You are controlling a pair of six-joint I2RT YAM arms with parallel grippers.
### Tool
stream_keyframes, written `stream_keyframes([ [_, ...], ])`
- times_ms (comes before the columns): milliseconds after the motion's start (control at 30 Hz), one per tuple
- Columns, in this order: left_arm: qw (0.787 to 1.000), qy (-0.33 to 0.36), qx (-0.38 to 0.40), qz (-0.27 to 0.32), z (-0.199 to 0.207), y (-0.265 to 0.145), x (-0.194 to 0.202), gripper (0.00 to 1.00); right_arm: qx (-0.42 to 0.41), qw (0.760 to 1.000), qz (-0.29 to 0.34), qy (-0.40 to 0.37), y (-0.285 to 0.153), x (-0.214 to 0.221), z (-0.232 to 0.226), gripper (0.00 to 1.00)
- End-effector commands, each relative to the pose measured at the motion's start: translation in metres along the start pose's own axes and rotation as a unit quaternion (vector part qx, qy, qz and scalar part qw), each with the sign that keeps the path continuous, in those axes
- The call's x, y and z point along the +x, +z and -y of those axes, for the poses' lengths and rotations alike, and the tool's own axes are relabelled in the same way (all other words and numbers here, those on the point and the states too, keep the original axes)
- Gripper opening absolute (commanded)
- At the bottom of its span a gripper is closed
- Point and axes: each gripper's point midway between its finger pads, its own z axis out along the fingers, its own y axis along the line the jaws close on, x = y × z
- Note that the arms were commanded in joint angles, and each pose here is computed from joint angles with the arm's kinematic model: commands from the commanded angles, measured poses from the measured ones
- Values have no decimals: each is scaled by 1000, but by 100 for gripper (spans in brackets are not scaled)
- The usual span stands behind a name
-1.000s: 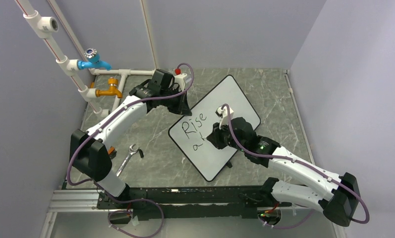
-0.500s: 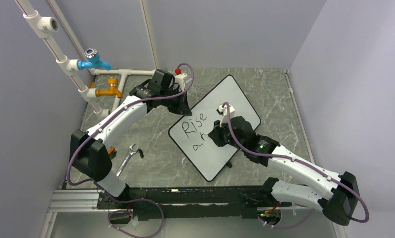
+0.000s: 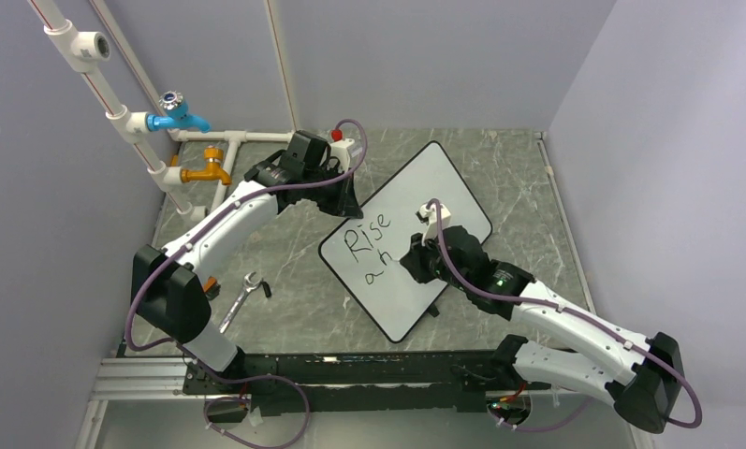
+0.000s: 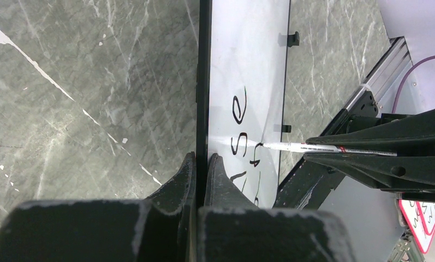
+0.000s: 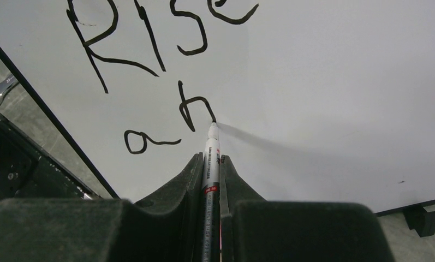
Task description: Write a sentence on the whiteboard
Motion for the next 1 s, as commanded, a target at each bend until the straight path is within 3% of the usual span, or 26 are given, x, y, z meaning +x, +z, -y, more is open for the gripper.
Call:
stream_keyframes([
  [0, 998, 32, -33, 39, -4, -11, -18, 0, -25, 1000, -4, 12, -2, 6, -8, 0],
  [500, 998, 34, -30, 41, -1, -12, -18, 0, -70, 997, 38, 7, -6, -35, -32, 0],
  [967, 998, 38, -25, 45, 2, -14, -19, 0, 24, 997, 69, 4, -10, -48, 4, 0],
])
